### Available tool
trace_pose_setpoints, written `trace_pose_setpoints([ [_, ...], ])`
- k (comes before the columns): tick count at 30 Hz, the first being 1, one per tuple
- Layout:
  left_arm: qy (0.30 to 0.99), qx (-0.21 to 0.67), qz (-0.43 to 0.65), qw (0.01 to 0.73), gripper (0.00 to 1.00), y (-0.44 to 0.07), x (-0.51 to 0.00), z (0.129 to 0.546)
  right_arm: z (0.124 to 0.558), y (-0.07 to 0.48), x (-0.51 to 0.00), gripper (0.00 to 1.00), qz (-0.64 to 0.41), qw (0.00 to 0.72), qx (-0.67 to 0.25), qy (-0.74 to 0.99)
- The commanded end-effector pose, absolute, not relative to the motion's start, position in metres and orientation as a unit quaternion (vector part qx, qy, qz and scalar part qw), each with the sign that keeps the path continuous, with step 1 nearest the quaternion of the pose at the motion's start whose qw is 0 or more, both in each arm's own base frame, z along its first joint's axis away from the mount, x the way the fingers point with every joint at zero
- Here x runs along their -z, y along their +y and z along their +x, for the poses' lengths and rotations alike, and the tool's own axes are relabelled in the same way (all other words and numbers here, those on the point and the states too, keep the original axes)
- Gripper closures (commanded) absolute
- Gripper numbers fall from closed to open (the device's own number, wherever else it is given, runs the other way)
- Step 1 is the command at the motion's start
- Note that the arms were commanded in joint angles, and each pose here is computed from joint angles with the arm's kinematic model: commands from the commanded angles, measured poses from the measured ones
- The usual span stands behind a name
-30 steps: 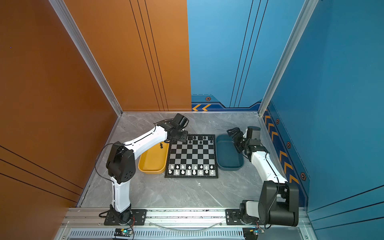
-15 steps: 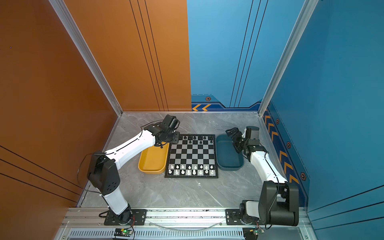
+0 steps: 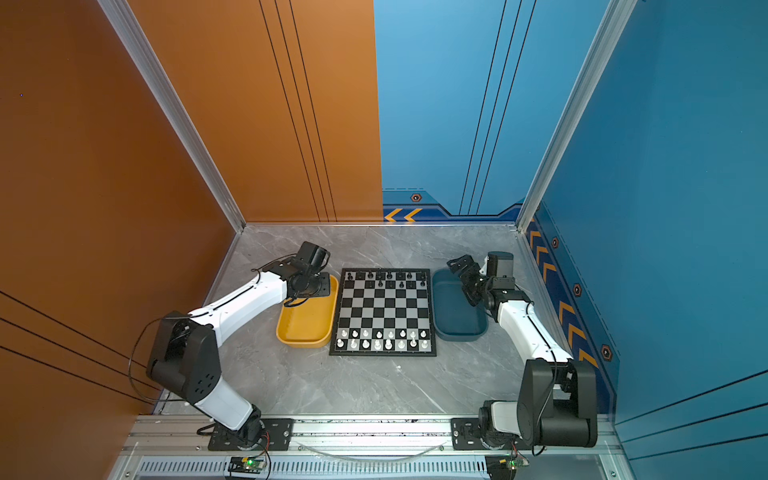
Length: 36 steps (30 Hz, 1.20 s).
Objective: Set up the chess pieces on the board
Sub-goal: 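Move the empty left gripper back over the yellow tray, then lower the left gripper into the yellow tray and close on a black pawn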
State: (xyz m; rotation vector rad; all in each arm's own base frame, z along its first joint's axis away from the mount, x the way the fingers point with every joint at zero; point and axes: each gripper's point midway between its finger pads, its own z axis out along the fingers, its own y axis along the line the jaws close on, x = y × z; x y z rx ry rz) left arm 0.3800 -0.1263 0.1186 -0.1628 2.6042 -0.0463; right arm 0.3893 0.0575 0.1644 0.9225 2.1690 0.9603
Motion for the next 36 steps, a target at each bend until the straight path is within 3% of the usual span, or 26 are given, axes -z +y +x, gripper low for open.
trace_pose_setpoints([
  [1, 0.955, 0.008, -0.087, 0.282, 0.51, -0.113, -0.124, 0.383, 0.392, 0.057, -0.167, 0.0, 0.352, 0.293, -0.353, 0.816],
  [31, 0.967, -0.028, -0.091, 0.236, 0.52, -0.11, -0.07, 0.432, 0.392, 0.055, -0.167, 0.0, 0.349, 0.293, -0.348, 0.819],
  [36, 0.968, -0.033, -0.087, 0.233, 0.55, -0.11, -0.065, 0.435, 0.393, 0.054, -0.166, 0.0, 0.35, 0.292, -0.348, 0.819],
])
